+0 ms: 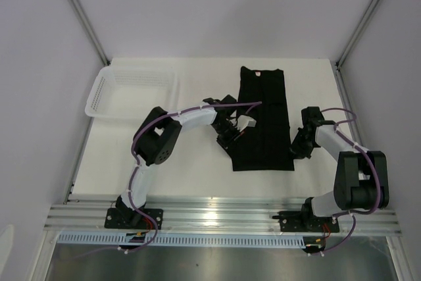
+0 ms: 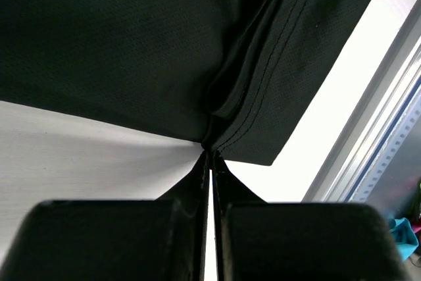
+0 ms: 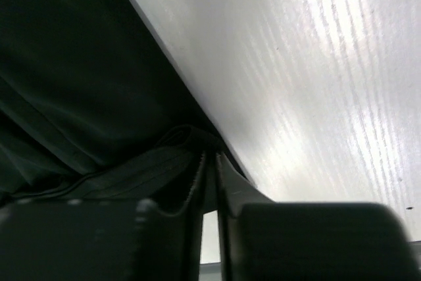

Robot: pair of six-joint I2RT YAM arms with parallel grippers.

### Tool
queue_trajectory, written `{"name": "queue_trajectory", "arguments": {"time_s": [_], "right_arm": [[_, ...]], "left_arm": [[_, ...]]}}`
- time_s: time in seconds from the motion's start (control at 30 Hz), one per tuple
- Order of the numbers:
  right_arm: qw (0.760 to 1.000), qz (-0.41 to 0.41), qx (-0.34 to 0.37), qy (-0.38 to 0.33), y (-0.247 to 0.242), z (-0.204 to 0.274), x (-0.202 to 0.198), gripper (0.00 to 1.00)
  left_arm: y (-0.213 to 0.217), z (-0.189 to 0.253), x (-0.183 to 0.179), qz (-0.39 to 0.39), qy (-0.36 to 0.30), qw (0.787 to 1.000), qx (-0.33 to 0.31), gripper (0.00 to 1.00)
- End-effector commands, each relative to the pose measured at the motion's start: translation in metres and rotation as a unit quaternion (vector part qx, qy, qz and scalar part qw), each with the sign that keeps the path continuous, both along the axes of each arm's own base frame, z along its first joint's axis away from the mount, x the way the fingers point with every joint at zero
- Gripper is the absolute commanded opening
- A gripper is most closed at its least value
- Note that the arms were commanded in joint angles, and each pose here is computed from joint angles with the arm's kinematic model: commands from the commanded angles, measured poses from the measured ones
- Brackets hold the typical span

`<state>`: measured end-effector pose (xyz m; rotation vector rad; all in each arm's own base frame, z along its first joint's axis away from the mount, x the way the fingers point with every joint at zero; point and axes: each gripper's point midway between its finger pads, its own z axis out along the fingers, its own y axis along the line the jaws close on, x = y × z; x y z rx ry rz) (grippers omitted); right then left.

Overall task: Roll the t-shirts
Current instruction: Roll the tshirt

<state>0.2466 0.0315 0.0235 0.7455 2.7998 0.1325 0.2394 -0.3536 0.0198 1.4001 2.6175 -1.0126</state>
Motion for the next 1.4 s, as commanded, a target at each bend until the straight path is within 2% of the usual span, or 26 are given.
{"name": "queue_trajectory", "arguments": {"time_s": [0.0, 0.03, 0.1, 0.57, 0.8, 1.0, 1.03, 1.1, 1.13, 1.23, 1.27, 1.37], "right_arm": [[0.999, -0.007, -0.025, -0.024, -0.01, 0.005, 0.015, 0.09], [1.0, -0.005, -0.021, -0.023, -0.009, 0.004, 0.015, 0.03], [1.0, -0.008, -0.019, -0.019, -0.009, 0.002, 0.014, 0.0], [0.998, -0.024, -0.028, -0.052, -0.015, 0.019, 0.019, 0.0], [0.997, -0.047, -0.03, -0.046, -0.027, 0.012, 0.017, 0.0], [0.998, -0.034, 0.001, -0.045, -0.017, 0.005, 0.022, 0.0], [0.998, -0.032, 0.002, -0.046, -0.017, 0.006, 0.022, 0.02], [0.998, -0.025, 0.004, -0.05, -0.016, 0.008, 0.023, 0.1], [0.998, -0.024, 0.004, -0.05, -0.016, 0.01, 0.023, 0.19], [0.998, -0.019, -0.002, -0.056, -0.018, 0.021, 0.024, 0.28], [0.998, -0.019, -0.007, -0.059, -0.019, 0.025, 0.025, 0.3], [0.998, -0.026, -0.022, -0.061, -0.025, 0.039, 0.022, 0.42]], "left_arm": [[-0.016, 0.025, 0.012, -0.005, -0.035, 0.999, -0.036, 0.01], [-0.017, 0.029, 0.015, -0.005, -0.044, 0.998, -0.041, 0.01], [-0.021, 0.037, 0.019, -0.01, -0.06, 0.997, -0.054, 0.01], [-0.03, 0.058, 0.035, -0.022, -0.109, 0.991, -0.071, 0.01], [-0.027, 0.046, 0.039, -0.018, -0.111, 0.992, -0.054, 0.01], [-0.016, 0.017, 0.043, -0.013, -0.096, 0.995, 0.001, 0.01], [-0.017, 0.016, 0.043, -0.014, -0.096, 0.995, -0.001, 0.01], [-0.019, 0.017, 0.042, -0.014, -0.093, 0.996, -0.007, 0.08], [-0.02, 0.018, 0.042, -0.014, -0.095, 0.995, -0.007, 0.12], [-0.018, 0.026, 0.045, -0.011, -0.108, 0.994, -0.008, 0.25], [-0.017, 0.027, 0.046, -0.011, -0.113, 0.994, -0.006, 0.33], [-0.013, 0.037, 0.052, -0.012, -0.137, 0.99, -0.004, 0.44]]}}
